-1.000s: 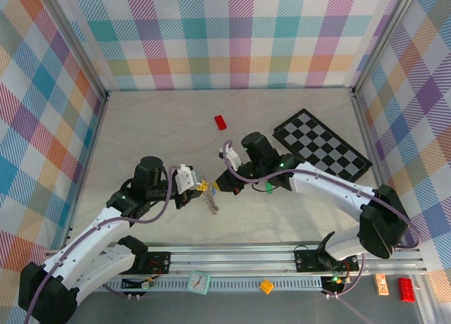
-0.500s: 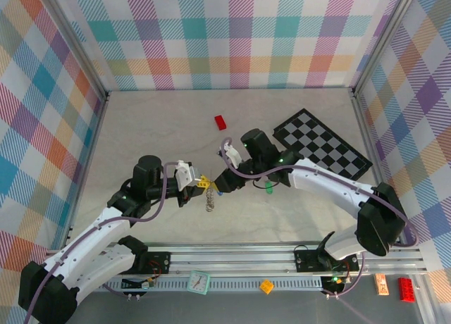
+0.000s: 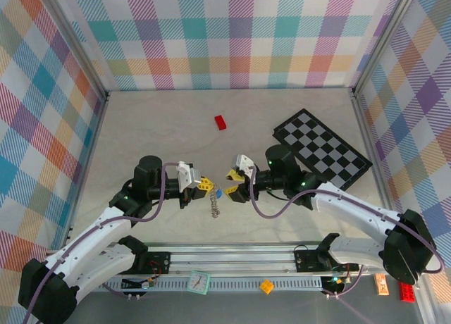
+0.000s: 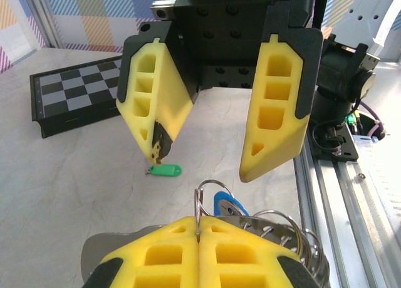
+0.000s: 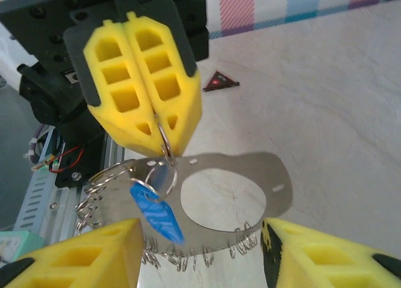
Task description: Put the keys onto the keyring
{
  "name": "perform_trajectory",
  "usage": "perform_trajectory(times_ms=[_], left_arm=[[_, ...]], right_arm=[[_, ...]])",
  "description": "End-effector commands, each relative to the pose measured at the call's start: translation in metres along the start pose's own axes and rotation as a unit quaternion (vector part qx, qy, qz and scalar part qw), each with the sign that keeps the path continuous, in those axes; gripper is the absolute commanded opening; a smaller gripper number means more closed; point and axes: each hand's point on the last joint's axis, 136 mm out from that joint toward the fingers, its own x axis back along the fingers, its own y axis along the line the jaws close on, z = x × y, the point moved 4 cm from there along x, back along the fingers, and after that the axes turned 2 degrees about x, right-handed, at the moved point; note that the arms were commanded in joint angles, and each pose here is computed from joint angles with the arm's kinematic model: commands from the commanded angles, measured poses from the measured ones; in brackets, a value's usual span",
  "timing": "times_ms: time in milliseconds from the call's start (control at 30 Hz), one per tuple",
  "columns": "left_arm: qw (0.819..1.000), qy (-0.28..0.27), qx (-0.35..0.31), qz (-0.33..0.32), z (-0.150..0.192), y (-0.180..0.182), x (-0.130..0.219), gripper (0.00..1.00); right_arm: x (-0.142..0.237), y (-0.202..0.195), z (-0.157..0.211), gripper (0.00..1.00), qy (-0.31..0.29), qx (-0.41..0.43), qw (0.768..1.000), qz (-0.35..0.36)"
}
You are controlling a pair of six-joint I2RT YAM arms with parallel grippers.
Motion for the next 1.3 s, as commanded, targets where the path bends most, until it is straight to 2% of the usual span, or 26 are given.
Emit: perform_trajectory(times_ms=[0,100,233,433,600,800,1167,1267], left_arm=[[0.999,-0.022,-0.029,0.027,-0.006,-0.008,-0.001,0.0],[0.999,-0.019,-0.029,0.028,-0.004,-0.008,-0.002,0.0],[0.999,-0.016,-0.032,0.025,-0.003,-0.007,-0.002,0.0],[0.999,-0.018,-0.032,0.032,-0.003,-0.008,-0.003,0.0],[0.999,-0.018,-0.029,0.033,-0.004,-0.008,-0.003,0.0],[0.999,-0.019,-0.025,0.039,-0.004,-0.009,-0.003,0.0],[0.998,-0.034,-0.022,0.042,-0.01,-0.009,-0.003,0.0],[0.998,-0.042,-0.021,0.041,-0.014,-0.007,-0.004,0.0]], right_arm=[[-0.001,0.005,-0.032,0.49,-0.044,0.059,0.997,-0.032],[-0.001,0.01,-0.035,0.47,-0.058,0.057,0.995,-0.05],[0.004,0.01,-0.035,0.47,-0.055,0.057,0.996,-0.038],[-0.001,0.01,-0.038,0.4,-0.052,0.047,0.997,-0.037],[-0.012,0.013,-0.037,0.36,-0.049,0.042,0.996,-0.065],[-0.019,0.011,-0.034,0.26,-0.043,0.04,0.996,-0.066],[-0.027,0.01,-0.025,0.15,-0.023,0.044,0.996,-0.069],[-0.027,0.011,-0.025,0.05,-0.024,0.047,0.996,-0.072]])
